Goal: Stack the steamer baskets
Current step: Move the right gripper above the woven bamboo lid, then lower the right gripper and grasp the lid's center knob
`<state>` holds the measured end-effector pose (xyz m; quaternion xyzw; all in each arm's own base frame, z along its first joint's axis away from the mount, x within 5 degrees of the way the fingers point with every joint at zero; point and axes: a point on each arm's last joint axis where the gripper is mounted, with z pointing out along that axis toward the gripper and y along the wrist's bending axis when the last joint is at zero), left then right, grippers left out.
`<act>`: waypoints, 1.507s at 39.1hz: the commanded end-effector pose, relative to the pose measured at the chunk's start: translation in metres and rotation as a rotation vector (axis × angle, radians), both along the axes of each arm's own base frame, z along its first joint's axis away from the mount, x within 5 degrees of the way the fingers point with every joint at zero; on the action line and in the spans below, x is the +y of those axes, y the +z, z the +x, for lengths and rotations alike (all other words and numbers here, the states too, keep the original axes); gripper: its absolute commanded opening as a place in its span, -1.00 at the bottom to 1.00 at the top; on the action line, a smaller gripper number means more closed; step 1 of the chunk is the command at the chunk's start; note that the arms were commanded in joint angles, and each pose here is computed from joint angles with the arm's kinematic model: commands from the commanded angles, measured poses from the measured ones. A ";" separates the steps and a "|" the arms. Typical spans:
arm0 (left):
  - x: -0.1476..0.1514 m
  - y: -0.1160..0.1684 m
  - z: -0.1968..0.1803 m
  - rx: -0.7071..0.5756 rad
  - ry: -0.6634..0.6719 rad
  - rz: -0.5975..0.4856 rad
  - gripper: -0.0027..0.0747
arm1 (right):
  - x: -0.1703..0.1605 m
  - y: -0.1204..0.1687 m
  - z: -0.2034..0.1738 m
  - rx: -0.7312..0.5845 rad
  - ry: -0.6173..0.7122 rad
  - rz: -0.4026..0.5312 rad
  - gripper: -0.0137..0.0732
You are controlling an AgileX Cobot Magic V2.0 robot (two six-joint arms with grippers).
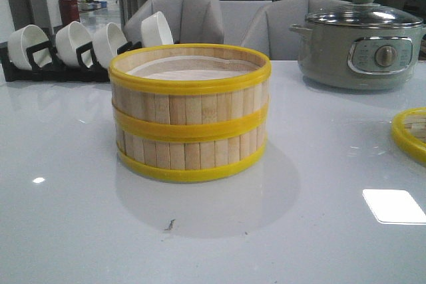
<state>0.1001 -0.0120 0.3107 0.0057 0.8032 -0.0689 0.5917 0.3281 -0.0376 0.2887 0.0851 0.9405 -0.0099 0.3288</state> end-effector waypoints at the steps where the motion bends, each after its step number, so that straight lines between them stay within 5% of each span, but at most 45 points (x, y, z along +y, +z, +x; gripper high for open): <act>1: 0.001 0.016 0.001 -0.097 0.011 -0.025 -0.71 | -0.012 0.020 0.009 -0.083 -0.021 -0.032 0.21; 19: 0.001 0.016 0.001 -0.097 0.011 -0.025 -0.71 | -0.049 -0.013 0.023 -0.001 -0.117 -0.022 0.21; 59: 0.001 0.016 0.001 -0.097 0.011 -0.025 -0.71 | -0.055 -0.044 0.047 -0.013 -0.121 -0.014 0.21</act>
